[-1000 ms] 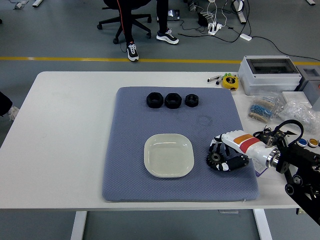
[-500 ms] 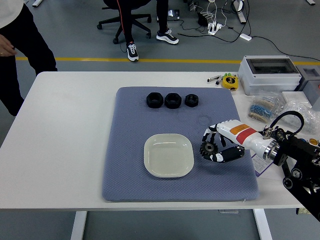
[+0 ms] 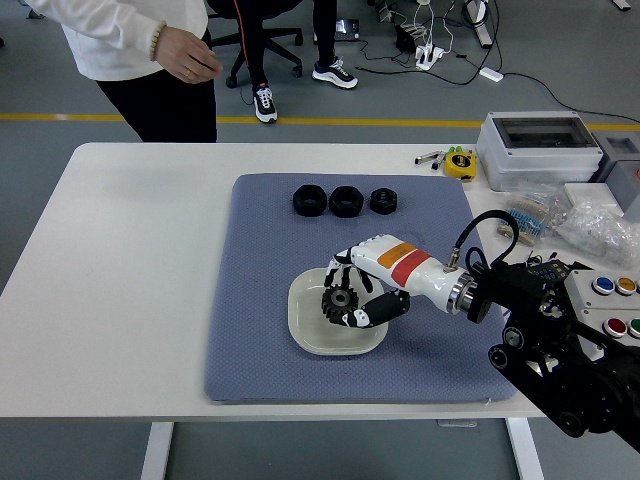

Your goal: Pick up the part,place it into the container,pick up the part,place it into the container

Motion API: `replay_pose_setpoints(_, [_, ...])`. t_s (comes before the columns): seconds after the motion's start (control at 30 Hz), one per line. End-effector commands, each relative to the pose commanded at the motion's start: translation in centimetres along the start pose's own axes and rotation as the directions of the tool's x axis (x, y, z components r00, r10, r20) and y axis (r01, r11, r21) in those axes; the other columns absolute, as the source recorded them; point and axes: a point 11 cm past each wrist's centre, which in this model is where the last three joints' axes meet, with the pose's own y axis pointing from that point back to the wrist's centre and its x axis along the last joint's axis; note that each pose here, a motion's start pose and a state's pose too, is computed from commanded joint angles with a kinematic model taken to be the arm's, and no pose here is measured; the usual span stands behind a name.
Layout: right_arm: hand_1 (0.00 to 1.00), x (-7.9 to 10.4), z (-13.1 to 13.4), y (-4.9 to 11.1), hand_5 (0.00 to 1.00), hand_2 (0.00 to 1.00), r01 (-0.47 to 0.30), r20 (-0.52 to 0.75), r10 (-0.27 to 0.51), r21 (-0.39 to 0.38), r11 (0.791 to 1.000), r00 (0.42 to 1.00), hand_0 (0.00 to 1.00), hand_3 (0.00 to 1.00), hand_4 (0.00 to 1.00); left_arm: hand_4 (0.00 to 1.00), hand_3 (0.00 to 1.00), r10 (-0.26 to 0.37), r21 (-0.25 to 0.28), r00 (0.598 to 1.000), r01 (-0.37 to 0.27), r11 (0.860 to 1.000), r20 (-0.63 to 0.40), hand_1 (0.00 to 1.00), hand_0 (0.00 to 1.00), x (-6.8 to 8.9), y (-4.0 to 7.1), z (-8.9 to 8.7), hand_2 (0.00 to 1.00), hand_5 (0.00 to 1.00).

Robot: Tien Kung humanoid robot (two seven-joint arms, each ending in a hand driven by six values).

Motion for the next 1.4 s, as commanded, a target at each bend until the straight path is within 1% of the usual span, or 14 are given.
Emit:
replay_pose_setpoints(0.1, [0.534, -0.7, 0.2, -0.1, 0.445, 0.638, 0.032, -0.021, -0.033, -0.005, 0.999, 0.999, 0.357, 0.647, 0.984, 0.628, 0.556, 0.001, -0.001, 1.0, -0.001, 1.0, -0.002, 0.66, 0.704, 0.1, 0.0, 0.0, 0.652, 0.572])
replay_pose_setpoints(0.13, [0.71, -0.8, 0.3, -0.1, 0.494, 0.837, 0.037, -0.025, -0.037, -0.006, 0.999, 0.999, 0.612, 0.968, 0.998, 0.629, 0.557, 0.002, 0.0, 1.0, -0.002, 1.0, -0.001, 0.659, 0.704, 0.1, 0.0, 0.0, 0.653, 0.571])
replay_pose_setpoints(0.3, [0.71, -0.5, 0.5, 0.0, 0.494, 0.837, 0.018, -0.025, -0.018, -0.008, 1.0, 1.0, 0.612, 0.968, 0.998, 0.629, 0.557, 0.002, 0.002, 1.0, -0.002, 1.0, 0.004, 0.659, 0.704, 0.2, 0.0, -0.1, 0.653, 0.571])
replay_pose_setpoints(0.33, [0.751, -0.4, 0.6, 0.1, 0.504, 0.891, 0.008, -0.024, -0.008, -0.009, 1.0, 1.0, 0.672, 0.998, 0.998, 0.63, 0.556, 0.002, 0.003, 1.0, -0.002, 1.0, 0.006, 0.66, 0.704, 0.2, 0.0, -0.1, 0.654, 0.574])
replay_pose_setpoints(0.5, [0.751, 0.3, 0.8, 0.4, 0.504, 0.891, -0.039, -0.014, 0.039, -0.015, 0.999, 0.999, 0.672, 0.998, 0.998, 0.63, 0.556, 0.001, 0.004, 1.0, -0.001, 1.0, 0.006, 0.66, 0.704, 0.1, 0.0, -0.2, 0.654, 0.574])
replay_pose_setpoints(0.53, [0.722, 0.6, 0.8, 0.5, 0.503, 0.855, -0.052, -0.009, 0.052, -0.015, 0.999, 0.999, 0.632, 0.978, 0.998, 0.628, 0.556, 0.002, 0.005, 1.0, -0.002, 1.0, 0.006, 0.66, 0.704, 0.1, 0.0, -0.2, 0.654, 0.573])
replay_pose_setpoints(0.7, [0.722, 2.3, 0.6, 0.9, 0.503, 0.855, -0.136, 0.022, 0.136, -0.007, 0.991, 0.991, 0.632, 0.978, 0.998, 0.628, 0.556, 0.002, 0.006, 1.0, -0.002, 1.0, 0.003, 0.66, 0.704, 0.1, 0.0, -0.3, 0.654, 0.573])
replay_pose_setpoints(0.73, [0.629, 2.6, 0.5, 1.0, 0.486, 0.722, -0.145, 0.027, 0.145, -0.005, 0.989, 0.989, 0.498, 0.868, 0.998, 0.629, 0.556, 0.002, 0.005, 1.0, -0.002, 1.0, 0.003, 0.66, 0.705, 0.1, 0.0, -0.3, 0.653, 0.574])
replay_pose_setpoints(0.83, [0.629, 3.3, 0.4, 1.4, 0.486, 0.722, -0.174, 0.036, 0.174, 0.007, 0.985, 0.984, 0.498, 0.868, 0.998, 0.629, 0.556, 0.002, 0.005, 1.0, -0.002, 1.0, 0.004, 0.66, 0.705, 0.1, 0.0, -0.3, 0.653, 0.574])
replay_pose_setpoints(0.9, [0.629, 3.5, 0.3, 1.5, 0.486, 0.722, -0.181, 0.034, 0.18, 0.013, 0.983, 0.983, 0.498, 0.868, 0.998, 0.629, 0.556, 0.002, 0.005, 1.0, -0.002, 1.0, 0.005, 0.66, 0.705, 0.1, 0.0, -0.3, 0.653, 0.574])
replay_pose_setpoints(0.93, [0.593, 3.6, 0.3, 1.6, 0.483, 0.686, -0.187, 0.033, 0.186, 0.017, 0.982, 0.982, 0.449, 0.82, 0.998, 0.629, 0.556, 0.002, 0.004, 1.0, -0.002, 1.0, 0.007, 0.66, 0.705, 0.2, 0.0, -0.2, 0.655, 0.574])
replay_pose_setpoints(1.1, [0.593, 3.8, 0.6, 1.9, 0.483, 0.686, -0.2, 0.032, 0.199, 0.013, 0.98, 0.979, 0.449, 0.82, 0.998, 0.629, 0.556, 0.002, 0.005, 1.0, -0.002, 1.0, 0.005, 0.66, 0.705, 0.1, 0.0, -0.2, 0.655, 0.574])
replay_pose_setpoints(1.13, [0.58, 3.8, 0.6, 2.0, 0.476, 0.675, -0.201, 0.033, 0.201, 0.012, 0.979, 0.979, 0.425, 0.801, 0.998, 0.628, 0.556, 0.002, 0.004, 1.0, -0.002, 1.0, 0.005, 0.66, 0.705, 0.1, 0.0, -0.2, 0.654, 0.573])
replay_pose_setpoints(1.4, [0.574, 3.8, 1.1, 2.3, 0.472, 0.671, -0.203, 0.032, 0.203, -0.004, 0.979, 0.979, 0.415, 0.795, 0.998, 0.628, 0.556, 0.001, 0.002, 1.0, -0.001, 1.0, 0.004, 0.662, 0.704, 0.1, 0.0, -0.1, 0.653, 0.573])
